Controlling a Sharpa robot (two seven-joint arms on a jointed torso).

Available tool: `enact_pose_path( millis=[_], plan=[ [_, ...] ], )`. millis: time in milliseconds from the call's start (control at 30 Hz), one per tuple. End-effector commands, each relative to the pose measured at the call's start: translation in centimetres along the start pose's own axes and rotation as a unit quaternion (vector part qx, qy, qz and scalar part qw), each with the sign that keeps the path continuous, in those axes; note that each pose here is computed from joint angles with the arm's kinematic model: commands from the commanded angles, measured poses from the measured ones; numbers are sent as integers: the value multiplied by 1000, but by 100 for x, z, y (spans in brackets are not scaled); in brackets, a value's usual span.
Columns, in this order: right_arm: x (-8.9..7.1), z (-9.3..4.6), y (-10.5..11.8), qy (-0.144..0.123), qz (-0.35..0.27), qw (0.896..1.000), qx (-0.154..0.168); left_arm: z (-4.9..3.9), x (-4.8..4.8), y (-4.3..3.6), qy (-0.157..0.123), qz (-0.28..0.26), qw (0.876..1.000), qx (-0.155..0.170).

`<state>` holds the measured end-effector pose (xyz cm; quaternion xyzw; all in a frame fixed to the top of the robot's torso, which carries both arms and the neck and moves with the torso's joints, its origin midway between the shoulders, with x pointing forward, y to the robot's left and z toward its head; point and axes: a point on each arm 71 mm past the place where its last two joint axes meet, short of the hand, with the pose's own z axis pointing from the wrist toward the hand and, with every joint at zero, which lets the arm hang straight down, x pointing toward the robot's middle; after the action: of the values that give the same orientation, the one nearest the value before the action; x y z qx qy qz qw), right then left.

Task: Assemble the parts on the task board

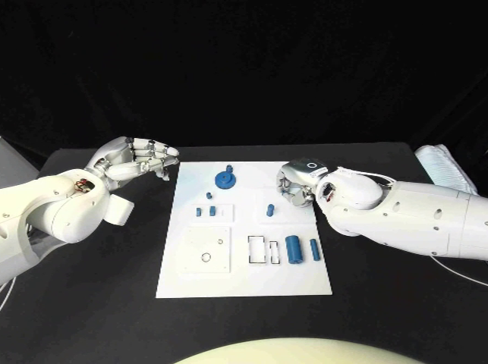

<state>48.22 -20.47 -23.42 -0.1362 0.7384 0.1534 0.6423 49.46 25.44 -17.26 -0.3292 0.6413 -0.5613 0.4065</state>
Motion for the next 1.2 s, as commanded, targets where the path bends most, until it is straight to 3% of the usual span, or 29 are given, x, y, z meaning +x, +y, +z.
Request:
enact_pose_path(
  millis=[33, 600, 933, 1200],
  plan=[
    [-33, -31, -5, -27, 2, 1000, 1, 8, 11, -9, 2, -3, 1000, 3],
    [-377, -233, 223, -118, 55, 990, -48, 19, 12, -8, -2, -2, 1000, 5],
    [-371, -363, 694, -121, 105, 981, -110, 18, 27, -12, -4, -1, 1000, 7],
    [-209, -339, 1099, -94, 119, 977, -152, 29, 83, -28, -4, -4, 1000, 10]
  ],
)
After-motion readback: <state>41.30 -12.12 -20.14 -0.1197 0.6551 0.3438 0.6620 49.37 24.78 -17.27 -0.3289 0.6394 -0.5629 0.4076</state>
